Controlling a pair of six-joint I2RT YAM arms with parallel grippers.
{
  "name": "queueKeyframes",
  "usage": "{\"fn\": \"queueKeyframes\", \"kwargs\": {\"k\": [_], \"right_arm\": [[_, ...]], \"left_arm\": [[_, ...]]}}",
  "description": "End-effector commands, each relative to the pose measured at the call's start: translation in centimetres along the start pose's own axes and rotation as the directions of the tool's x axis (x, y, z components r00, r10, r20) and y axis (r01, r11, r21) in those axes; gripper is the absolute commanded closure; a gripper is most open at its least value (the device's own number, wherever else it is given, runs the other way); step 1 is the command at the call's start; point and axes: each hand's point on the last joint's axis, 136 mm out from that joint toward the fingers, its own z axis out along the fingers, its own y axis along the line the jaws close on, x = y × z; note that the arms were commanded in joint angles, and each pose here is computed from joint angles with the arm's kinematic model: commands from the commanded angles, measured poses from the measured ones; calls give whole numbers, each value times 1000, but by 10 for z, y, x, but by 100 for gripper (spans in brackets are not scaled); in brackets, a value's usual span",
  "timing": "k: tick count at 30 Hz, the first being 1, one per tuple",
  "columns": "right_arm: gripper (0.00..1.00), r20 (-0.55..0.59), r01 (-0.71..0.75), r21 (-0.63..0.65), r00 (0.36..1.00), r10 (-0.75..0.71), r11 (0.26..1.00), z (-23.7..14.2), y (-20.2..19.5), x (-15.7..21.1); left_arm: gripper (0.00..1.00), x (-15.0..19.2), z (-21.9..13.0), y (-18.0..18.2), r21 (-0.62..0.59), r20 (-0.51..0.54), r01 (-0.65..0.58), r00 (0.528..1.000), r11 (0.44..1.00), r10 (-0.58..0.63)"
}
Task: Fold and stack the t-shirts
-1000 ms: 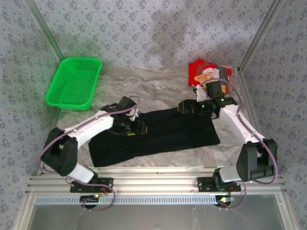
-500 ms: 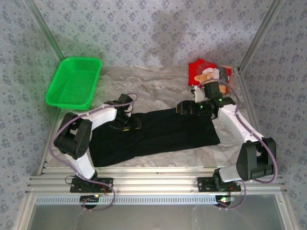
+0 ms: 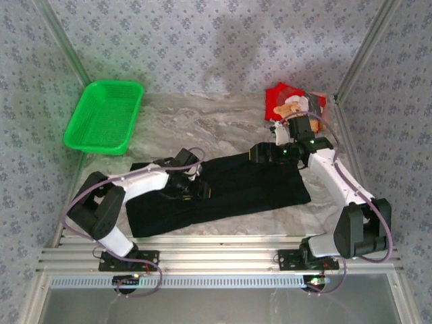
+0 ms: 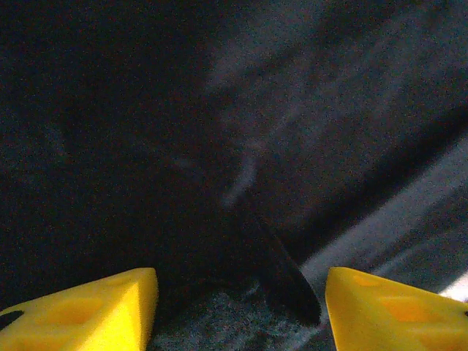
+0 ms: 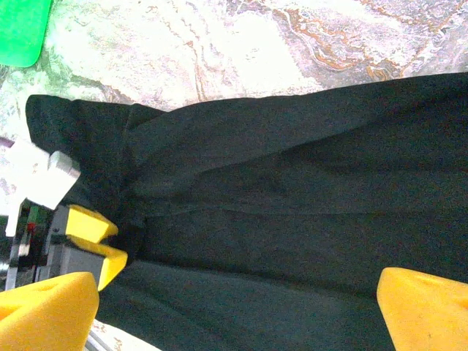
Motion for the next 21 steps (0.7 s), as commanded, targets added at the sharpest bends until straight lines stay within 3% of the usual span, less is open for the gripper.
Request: {"fn": "queueKeyframes", "kwargs": {"k": [1,14,21], "right_arm": [[0,6,9,7,1000,-9,1000,2,0,-8],[0,-22,2,14,1000,-1,1000,15,-2,-14],[0,-17,1,17,1000,-1,1000,16,0,-18]], "left_arm": [[38,13,-12,-18,48,-7,-4,1000,999,5],[38,88,-13,-30,83,-149,27,989,996,-15],[36,86,-54,-30,106,-45,42,998,994,-37]]}}
